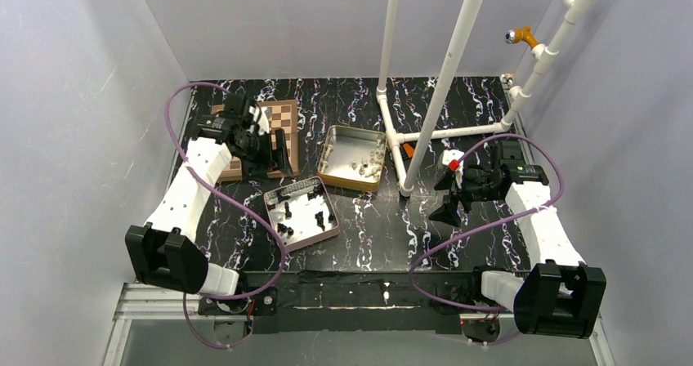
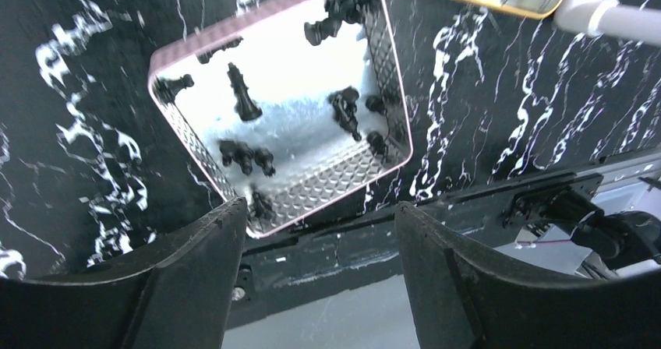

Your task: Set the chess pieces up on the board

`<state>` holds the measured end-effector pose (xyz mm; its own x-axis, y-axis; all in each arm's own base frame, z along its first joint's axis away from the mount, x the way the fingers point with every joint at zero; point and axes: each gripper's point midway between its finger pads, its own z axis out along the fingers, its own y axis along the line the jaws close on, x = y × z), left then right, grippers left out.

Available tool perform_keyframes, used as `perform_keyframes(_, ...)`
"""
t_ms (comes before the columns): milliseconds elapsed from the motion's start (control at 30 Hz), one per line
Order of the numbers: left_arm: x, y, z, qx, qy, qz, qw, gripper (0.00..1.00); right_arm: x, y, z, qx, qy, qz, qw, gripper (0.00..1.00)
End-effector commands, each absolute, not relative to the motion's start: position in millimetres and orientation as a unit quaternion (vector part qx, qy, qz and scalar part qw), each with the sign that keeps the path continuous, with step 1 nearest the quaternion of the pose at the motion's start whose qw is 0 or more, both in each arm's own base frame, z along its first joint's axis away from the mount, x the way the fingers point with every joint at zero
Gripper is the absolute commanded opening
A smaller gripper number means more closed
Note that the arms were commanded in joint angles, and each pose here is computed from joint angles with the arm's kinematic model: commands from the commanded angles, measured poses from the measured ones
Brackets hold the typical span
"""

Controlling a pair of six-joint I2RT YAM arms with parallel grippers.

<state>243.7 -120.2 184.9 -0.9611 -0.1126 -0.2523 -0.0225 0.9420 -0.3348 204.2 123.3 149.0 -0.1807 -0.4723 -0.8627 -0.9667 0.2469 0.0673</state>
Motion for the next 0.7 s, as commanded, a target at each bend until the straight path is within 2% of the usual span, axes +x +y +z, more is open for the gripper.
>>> perform_keyframes(0,204,-120,167,-0.060,0.986,-0.117,0.104,0.67,200,129,153,-0.516,0.684,0.342,0.386,1.00)
perform_keyframes(133,194,-130,144,-0.070,0.986,-0.108,0.106,0.63,199,128,150,-0.518,0.687,0.338,0.383,1.00)
perform_keyframes(433,192,-127,111,-0.057,0.992,-0.040,0.108,0.40,196,128,146,-0.519,0.687,0.336,0.381,1.00)
perform_keyframes(667,189,-116,85,-0.051,0.994,0.004,0.093,0.31,193,128,144,-0.518,0.689,0.336,0.379,1.00)
